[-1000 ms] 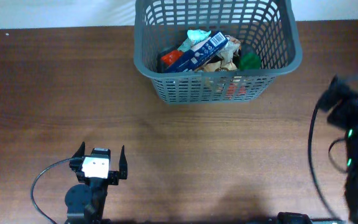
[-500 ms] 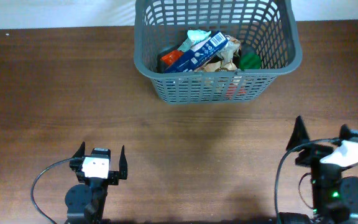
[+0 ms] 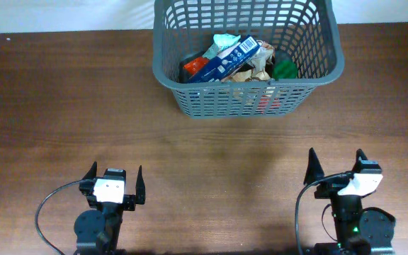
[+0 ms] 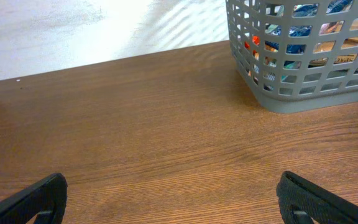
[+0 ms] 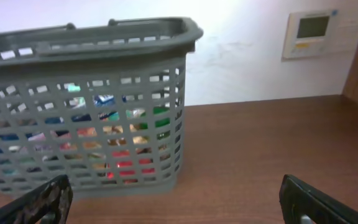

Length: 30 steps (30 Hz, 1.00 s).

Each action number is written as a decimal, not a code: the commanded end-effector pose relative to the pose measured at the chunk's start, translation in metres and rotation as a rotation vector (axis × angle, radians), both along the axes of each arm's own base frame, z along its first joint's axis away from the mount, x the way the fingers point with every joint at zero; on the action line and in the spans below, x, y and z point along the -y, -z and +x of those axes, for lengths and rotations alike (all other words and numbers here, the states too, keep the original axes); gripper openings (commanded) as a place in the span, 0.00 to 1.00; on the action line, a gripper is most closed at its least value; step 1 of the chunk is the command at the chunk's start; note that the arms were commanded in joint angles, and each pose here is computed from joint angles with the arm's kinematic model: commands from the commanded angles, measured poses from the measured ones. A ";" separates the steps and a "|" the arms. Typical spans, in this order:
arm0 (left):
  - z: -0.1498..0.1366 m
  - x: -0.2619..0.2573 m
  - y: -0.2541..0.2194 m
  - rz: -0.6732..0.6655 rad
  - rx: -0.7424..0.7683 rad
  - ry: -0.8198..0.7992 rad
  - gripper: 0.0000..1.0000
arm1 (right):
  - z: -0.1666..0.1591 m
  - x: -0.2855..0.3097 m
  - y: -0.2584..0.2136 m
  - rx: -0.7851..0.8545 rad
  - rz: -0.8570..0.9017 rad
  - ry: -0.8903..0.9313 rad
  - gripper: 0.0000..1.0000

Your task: Pack container

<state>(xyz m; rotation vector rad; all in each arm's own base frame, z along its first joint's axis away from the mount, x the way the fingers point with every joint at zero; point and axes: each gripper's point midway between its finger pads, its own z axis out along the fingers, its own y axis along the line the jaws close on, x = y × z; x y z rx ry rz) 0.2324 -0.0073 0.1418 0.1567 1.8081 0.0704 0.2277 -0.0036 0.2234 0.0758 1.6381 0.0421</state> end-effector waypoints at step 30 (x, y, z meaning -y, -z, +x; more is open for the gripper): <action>0.000 -0.003 0.002 -0.003 0.002 -0.014 0.99 | 0.013 -0.003 0.071 -0.075 -0.097 -0.024 0.99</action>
